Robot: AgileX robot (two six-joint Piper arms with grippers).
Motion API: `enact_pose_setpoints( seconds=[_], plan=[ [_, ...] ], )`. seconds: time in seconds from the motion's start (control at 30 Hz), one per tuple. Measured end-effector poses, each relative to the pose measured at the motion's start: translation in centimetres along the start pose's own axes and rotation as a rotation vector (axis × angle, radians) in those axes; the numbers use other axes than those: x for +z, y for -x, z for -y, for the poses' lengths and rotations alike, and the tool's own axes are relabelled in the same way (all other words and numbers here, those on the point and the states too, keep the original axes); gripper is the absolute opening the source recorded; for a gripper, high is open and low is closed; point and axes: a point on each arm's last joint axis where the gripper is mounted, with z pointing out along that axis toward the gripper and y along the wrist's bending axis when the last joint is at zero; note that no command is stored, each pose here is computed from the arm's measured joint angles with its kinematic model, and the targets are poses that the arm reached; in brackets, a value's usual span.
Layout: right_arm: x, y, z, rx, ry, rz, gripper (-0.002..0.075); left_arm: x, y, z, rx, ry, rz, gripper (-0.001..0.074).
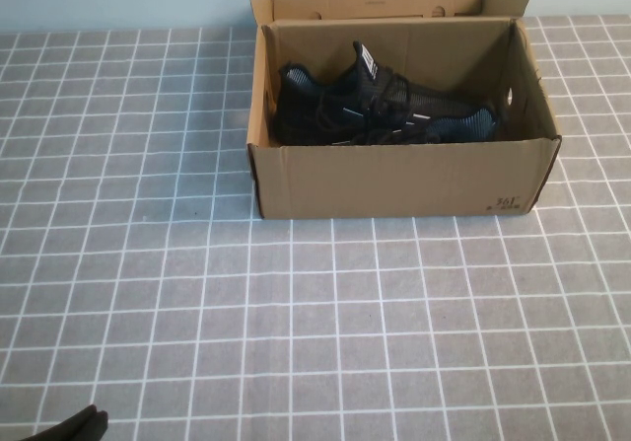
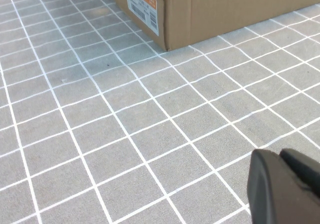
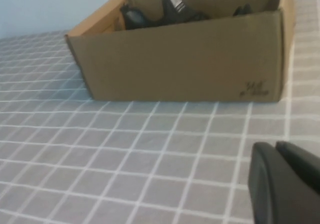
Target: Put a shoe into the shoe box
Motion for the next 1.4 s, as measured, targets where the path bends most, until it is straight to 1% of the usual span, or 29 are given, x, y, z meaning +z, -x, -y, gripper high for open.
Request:
enact_pose_setpoints(
  seconds=[0.1, 0.17, 0.33, 0.43, 0.87, 1.1, 1.27, 1.4],
  plan=[
    [0.0, 0.4, 0.3, -0.086, -0.033, 0.056, -0.0016, 0.0, 0.0, 0.0, 0.000, -0.001, -0.002, -0.0001],
    [0.0, 0.7, 0.5, -0.109, -0.071, 0.094, -0.0016, 0.0, 0.0, 0.0, 0.000, -0.001, -0.002, -0.0001],
    [-0.1, 1.0, 1.3, -0.108, -0.224, 0.137, -0.0016, 0.0, 0.0, 0.0, 0.002, -0.002, -0.003, -0.0001],
    [-0.2, 1.0, 1.6, -0.102, -0.281, 0.135, -0.0016, 0.0, 0.0, 0.0, 0.002, -0.002, -0.003, -0.0001],
    [-0.2, 1.1, 1.8, -0.130, -0.308, 0.142, -0.0016, 0.0, 0.0, 0.0, 0.002, -0.002, -0.003, -0.0001],
    [0.0, 0.1, 2.5, -0.117, -0.342, 0.131, -0.0016, 0.0, 0.0, 0.0, 0.002, -0.002, -0.003, -0.0001],
    [0.0, -0.3, 2.6, -0.181, -0.357, 0.072, -0.0017, 0.0, 0.0, 0.0, 0.002, -0.002, -0.003, -0.0001],
    [0.0, -1.1, 2.6, -0.212, -0.349, -0.023, -0.0016, 0.0, 0.0, 0.0, 0.002, -0.002, -0.003, -0.0001]
  ],
)
